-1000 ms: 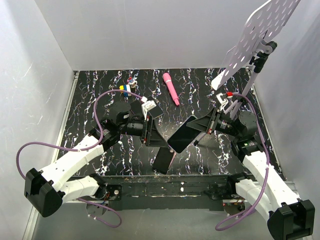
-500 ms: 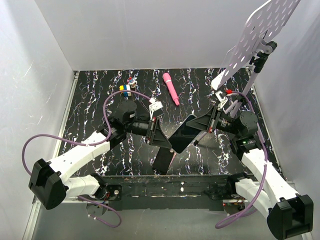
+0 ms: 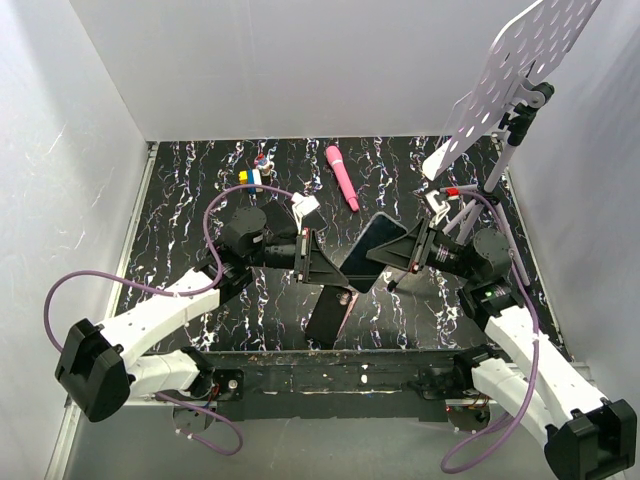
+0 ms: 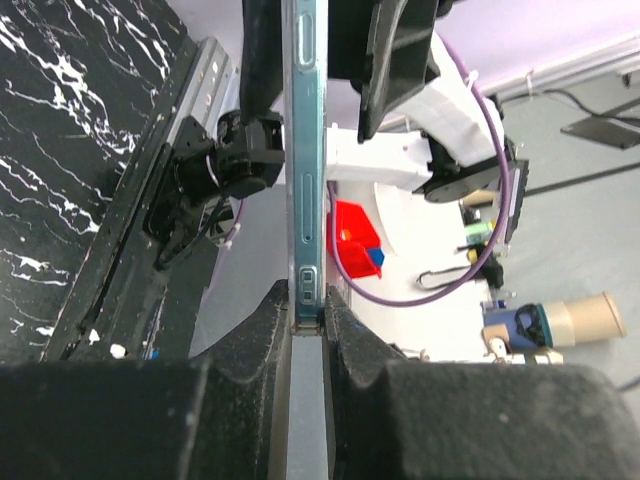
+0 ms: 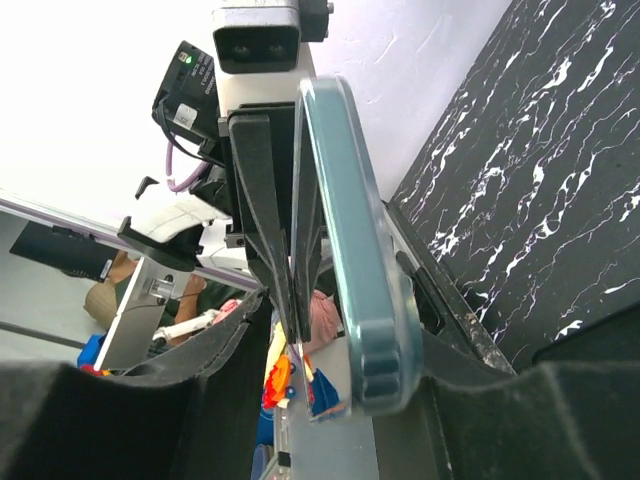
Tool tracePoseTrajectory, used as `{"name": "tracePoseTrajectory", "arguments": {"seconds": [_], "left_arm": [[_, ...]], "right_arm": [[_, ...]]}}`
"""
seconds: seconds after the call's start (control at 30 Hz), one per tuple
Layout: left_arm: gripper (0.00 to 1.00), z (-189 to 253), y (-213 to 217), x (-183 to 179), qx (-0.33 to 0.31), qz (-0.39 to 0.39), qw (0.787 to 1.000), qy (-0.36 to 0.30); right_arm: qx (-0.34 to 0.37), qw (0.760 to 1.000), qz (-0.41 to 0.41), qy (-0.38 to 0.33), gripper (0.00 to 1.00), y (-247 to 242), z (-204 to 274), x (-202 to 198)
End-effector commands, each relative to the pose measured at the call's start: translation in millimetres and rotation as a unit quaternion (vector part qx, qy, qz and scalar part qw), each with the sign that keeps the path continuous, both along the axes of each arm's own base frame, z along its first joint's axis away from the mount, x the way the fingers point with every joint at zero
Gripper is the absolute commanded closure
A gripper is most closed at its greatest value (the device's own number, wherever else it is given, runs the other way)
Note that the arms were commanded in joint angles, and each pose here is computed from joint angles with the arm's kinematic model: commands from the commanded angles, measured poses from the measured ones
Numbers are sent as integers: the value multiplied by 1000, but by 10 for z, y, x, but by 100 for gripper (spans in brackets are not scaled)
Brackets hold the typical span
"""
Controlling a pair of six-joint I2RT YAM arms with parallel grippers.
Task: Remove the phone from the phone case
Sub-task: Pick up the phone at the center of the board, then remove the phone case from the phone.
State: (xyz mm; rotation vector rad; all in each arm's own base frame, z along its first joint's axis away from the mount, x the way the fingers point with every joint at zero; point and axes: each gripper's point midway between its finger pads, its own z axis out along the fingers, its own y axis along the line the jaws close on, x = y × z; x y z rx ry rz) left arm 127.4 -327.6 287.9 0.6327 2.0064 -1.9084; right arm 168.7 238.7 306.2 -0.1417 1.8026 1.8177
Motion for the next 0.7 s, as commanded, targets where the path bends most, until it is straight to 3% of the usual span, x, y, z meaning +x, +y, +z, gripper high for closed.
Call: {"name": "tracePoseTrajectory", "arguments": {"seconds": [0.0, 0.1, 0.27, 0.3, 0.37, 0.53, 0.67], "left_arm": [[100, 430, 20, 16, -76, 28, 996, -31], [100, 397, 20, -27, -75, 11, 997, -26], [100, 381, 69, -130, -82, -13, 996, -40], [100, 392, 88, -177, -88, -24, 995, -51], [100, 464, 164, -319, -111, -59, 987, -97], [100, 482, 292, -488, -134, -96, 958, -233], [100, 552, 270, -502, -164, -118, 942, -266]], "right_arm": [[16, 999, -25, -18, 57, -2, 101, 24], [29, 999, -30, -29, 65, 5, 203, 65], [36, 999, -33, -19, 66, 38, 258, 160], [38, 999, -30, -14, 74, 47, 264, 165], [40, 999, -23, 13, 98, 66, 239, 178], [68, 996, 35, 47, 99, 118, 327, -14], [94, 991, 79, 53, 99, 205, 451, -205]]}}
